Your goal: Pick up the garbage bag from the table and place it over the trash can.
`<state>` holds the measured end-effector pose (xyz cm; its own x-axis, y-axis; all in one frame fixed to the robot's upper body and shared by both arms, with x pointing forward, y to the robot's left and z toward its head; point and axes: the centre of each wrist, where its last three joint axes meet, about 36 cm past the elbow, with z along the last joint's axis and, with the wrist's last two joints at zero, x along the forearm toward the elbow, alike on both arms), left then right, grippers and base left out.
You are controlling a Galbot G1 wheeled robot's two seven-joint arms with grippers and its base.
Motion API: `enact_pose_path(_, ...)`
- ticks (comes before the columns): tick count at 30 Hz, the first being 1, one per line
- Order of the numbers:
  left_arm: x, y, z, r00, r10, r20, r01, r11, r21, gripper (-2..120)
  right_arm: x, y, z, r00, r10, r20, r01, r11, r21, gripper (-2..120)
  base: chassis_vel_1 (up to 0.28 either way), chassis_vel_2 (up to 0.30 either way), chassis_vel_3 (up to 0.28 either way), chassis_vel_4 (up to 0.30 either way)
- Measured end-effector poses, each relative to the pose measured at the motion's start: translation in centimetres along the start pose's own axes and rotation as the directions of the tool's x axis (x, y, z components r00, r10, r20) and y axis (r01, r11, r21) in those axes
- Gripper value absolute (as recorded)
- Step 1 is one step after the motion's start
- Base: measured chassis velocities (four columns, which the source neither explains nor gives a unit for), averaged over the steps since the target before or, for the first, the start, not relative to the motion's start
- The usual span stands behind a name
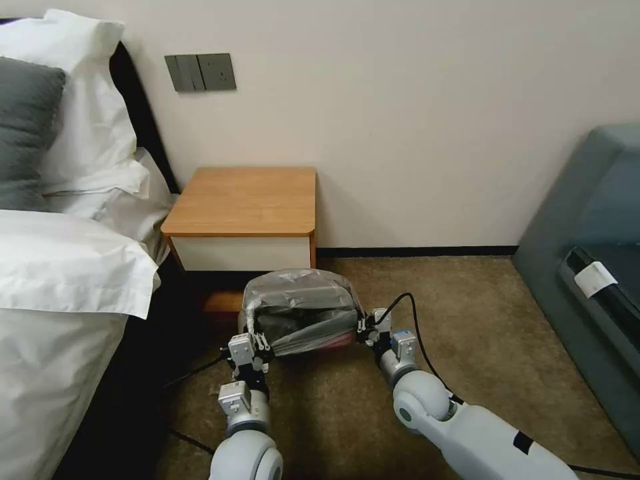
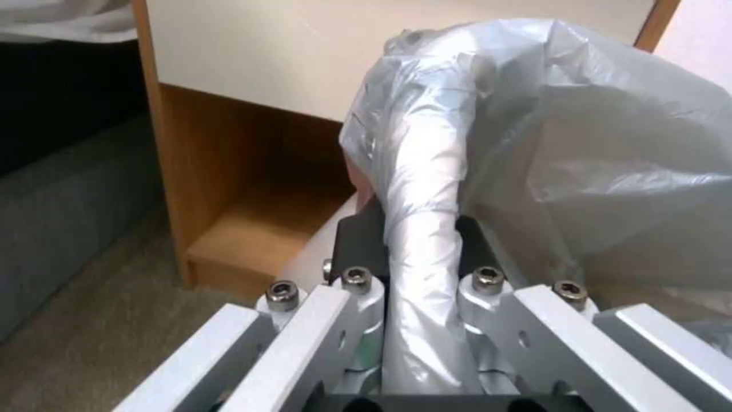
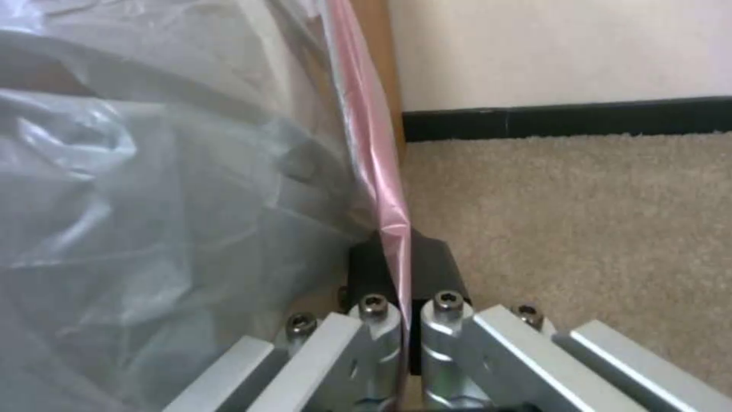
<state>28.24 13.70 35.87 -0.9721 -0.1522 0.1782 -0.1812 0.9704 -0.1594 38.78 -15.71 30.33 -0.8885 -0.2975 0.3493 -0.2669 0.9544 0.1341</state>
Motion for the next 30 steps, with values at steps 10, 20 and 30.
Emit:
enact_pose_path(10,0.1,-0.1,0.0,1.000,-0.001,-0.004,0.001,1.000,0.012,7,1.7,0.0,0.2,1.000,-0.025,0.018,0.024,1.000,0.014,0,0.000,0.000,0.000,0.000)
enact_pose_path(20,-0.2,-0.6,0.0,1.000,0.005,0.002,-0.005,1.000,0.029,7,3.6,-0.5,0.3,0.999,-0.038,0.012,0.038,0.998,0.055,0,0.000,0.000,0.000,0.000)
enact_pose_path(30,-0.3,-0.6,0.0,1.000,0.010,0.004,-0.010,0.999,0.035,7,3.1,-1.2,1.3,1.000,-0.019,-0.013,0.020,0.997,0.068,0,0.000,0.000,0.000,0.000)
